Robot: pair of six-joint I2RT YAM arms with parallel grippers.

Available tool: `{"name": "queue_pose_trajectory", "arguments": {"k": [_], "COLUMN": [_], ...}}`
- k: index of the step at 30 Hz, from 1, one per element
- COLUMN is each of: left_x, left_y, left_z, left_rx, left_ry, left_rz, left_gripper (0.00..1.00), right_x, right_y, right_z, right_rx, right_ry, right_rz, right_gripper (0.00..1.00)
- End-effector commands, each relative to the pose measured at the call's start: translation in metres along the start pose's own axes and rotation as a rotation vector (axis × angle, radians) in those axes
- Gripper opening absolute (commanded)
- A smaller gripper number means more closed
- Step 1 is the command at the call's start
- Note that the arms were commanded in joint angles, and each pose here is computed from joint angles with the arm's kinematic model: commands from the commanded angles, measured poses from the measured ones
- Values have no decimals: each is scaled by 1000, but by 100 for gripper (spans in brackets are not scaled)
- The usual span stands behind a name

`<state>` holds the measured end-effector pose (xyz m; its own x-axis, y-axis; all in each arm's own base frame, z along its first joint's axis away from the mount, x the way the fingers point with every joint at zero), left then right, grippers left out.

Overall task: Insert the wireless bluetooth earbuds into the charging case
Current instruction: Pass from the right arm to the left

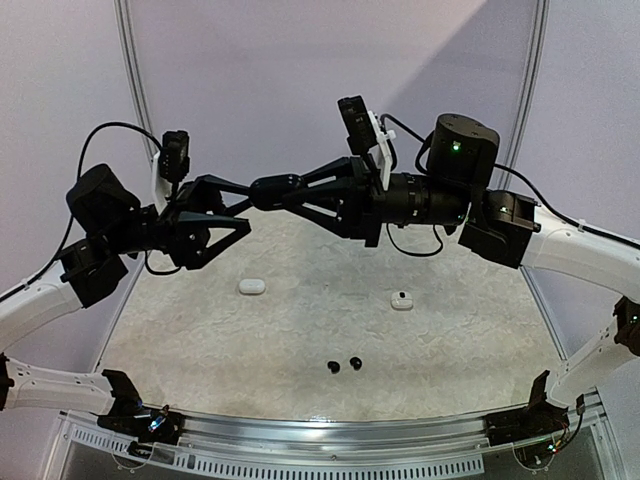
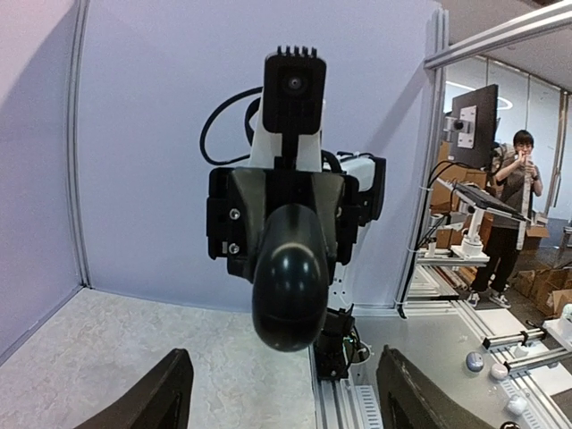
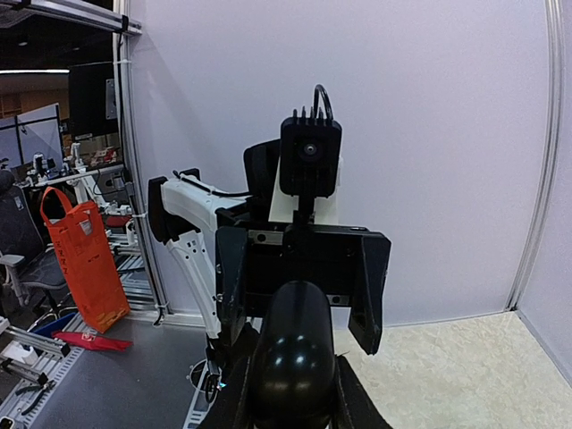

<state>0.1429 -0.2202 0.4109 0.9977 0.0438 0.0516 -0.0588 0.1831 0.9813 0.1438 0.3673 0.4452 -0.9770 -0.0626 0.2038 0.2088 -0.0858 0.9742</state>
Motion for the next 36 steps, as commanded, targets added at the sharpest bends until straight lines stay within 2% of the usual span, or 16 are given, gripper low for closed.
{"name": "queue_pose_trajectory", "arguments": {"k": [1, 3, 5, 10, 14, 21, 24, 27, 29, 30, 31, 32, 34, 36], "left_x": [-6, -6, -6, -6, -6, -3, -3, -3, -3, -3, -2, -2, 0, 2], "left_y": [3, 0, 0, 5, 7, 12, 11, 12, 11, 11, 10, 10, 7, 2], "left_z": [10, 14, 16, 20, 23, 25, 26, 26, 26, 25, 25, 24, 23, 20], "left_rx": [-38, -37, -44, -61, -67, -75, -71, -71, -70, -69, -65, -62, -47, -17], "left_ry": [-51, -44, -45, -53, -51, -37, -34, -35, -33, -29, -21, -11, 23, 65], "left_rz": [4, -7, 2, 27, 34, 45, 43, 43, 44, 43, 39, 39, 52, 89], "left_gripper": [69, 58, 54, 52, 57, 52, 41, 21, 4, 0, 0, 0, 0, 0], "right_x": [3, 2, 2, 1, 1, 0, -1, -2, -3, -3, -4, -5, -9, -12], "right_y": [1, 1, 0, -2, -3, -7, -7, -9, -10, -11, -12, -12, -14, -13], "right_z": [1, 1, 2, 2, 2, 3, 2, 3, 4, 5, 5, 5, 4, 0], "right_rx": [-17, -19, -19, -7, -1, 12, 11, 19, 24, 27, 30, 32, 45, 66], "right_ry": [16, 17, 16, 7, 1, -6, -14, -16, -17, -20, -27, -41, -90, -143], "right_rz": [-31, -30, -28, -21, -26, -26, -24, -20, -16, -15, -11, -6, 14, 21], "right_gripper": [0, 0, 0, 0, 0, 0, 0, 0, 0, 0, 0, 5, 29, 47]}}
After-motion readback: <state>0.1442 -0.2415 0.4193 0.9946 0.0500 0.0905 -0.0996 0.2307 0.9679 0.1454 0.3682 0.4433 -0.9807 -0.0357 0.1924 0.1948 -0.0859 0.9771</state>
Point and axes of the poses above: each gripper's point midway between its finger pads, its own z axis out along the fingers, its own x axis along the line the jaws close on, y = z × x, the point moved 8 cm from there along -z, back along the fingers, and after that the axes turned 9 degrees about z, right-handed, at the moved point
